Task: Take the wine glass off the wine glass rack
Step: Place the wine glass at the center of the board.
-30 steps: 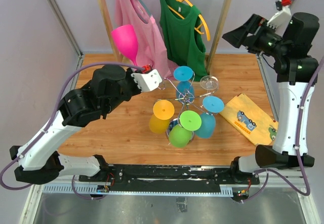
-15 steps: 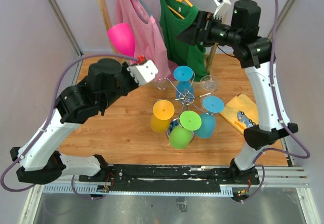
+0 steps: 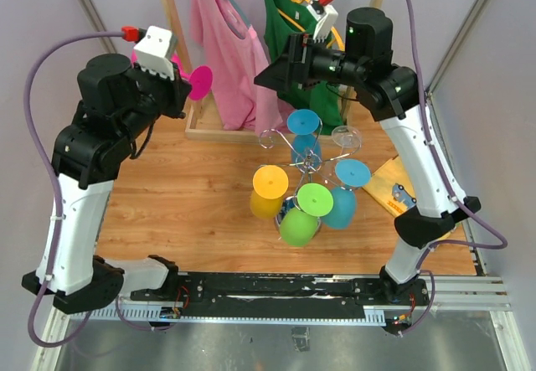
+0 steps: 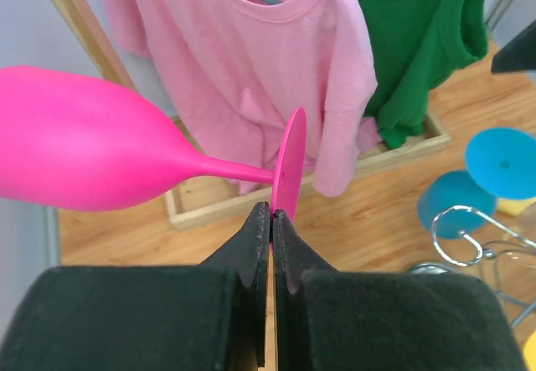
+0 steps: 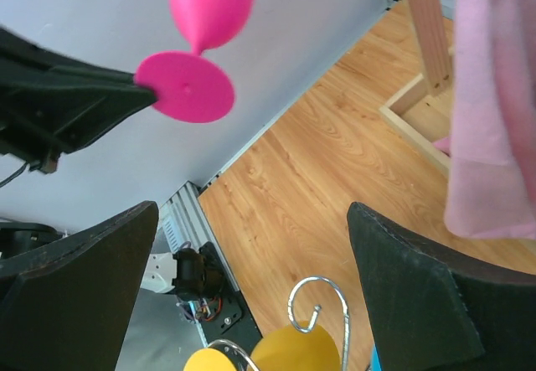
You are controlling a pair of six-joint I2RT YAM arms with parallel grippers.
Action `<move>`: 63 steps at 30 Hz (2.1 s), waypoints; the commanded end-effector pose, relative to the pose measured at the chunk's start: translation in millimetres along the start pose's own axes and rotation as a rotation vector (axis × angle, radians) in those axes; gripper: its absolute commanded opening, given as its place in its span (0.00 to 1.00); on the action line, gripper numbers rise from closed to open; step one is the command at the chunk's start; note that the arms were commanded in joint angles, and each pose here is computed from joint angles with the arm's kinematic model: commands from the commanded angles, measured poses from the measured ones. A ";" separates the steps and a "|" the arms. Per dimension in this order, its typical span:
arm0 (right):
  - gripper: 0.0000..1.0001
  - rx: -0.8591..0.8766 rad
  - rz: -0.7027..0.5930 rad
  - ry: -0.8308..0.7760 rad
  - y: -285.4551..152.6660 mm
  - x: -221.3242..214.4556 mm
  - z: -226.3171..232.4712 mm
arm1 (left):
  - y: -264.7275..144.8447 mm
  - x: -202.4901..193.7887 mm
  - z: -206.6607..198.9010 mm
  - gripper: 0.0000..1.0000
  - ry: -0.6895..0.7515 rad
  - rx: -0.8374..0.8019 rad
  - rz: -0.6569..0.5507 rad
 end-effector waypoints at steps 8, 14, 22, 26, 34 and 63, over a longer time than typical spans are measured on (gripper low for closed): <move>0.97 0.196 -0.020 -0.006 40.8 -6.6 37.8 | 7.8 -12.1 -11.9 0.00 -0.622 -0.311 0.081; 0.96 0.234 -0.024 0.036 54.8 -9.4 35.5 | 13.8 -12.8 1.1 0.00 -0.761 -0.366 0.071; 0.88 0.331 -0.034 0.139 75.2 -9.1 39.6 | 6.0 -3.8 2.8 0.00 -0.805 -0.424 0.029; 0.83 0.374 -0.036 0.168 83.9 -7.8 41.7 | 2.2 -3.1 -0.5 0.00 -0.816 -0.453 0.020; 0.66 0.437 -0.033 0.207 92.2 -7.4 45.5 | 1.7 0.5 -2.1 0.00 -0.820 -0.479 0.005; 0.01 0.737 -0.292 0.298 -2.9 72.5 85.3 | 15.5 -13.5 59.8 0.87 -0.997 -0.621 -0.113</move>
Point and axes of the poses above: each gripper's point midway between its finger pads, its own y axis out along the fingers, its own z axis along the line the jaws close on, x = y × z, the point moved 3 cm from there along -y, back along the fingers, and after that the axes turned 6 degrees about -y, right-handed, at the moved point
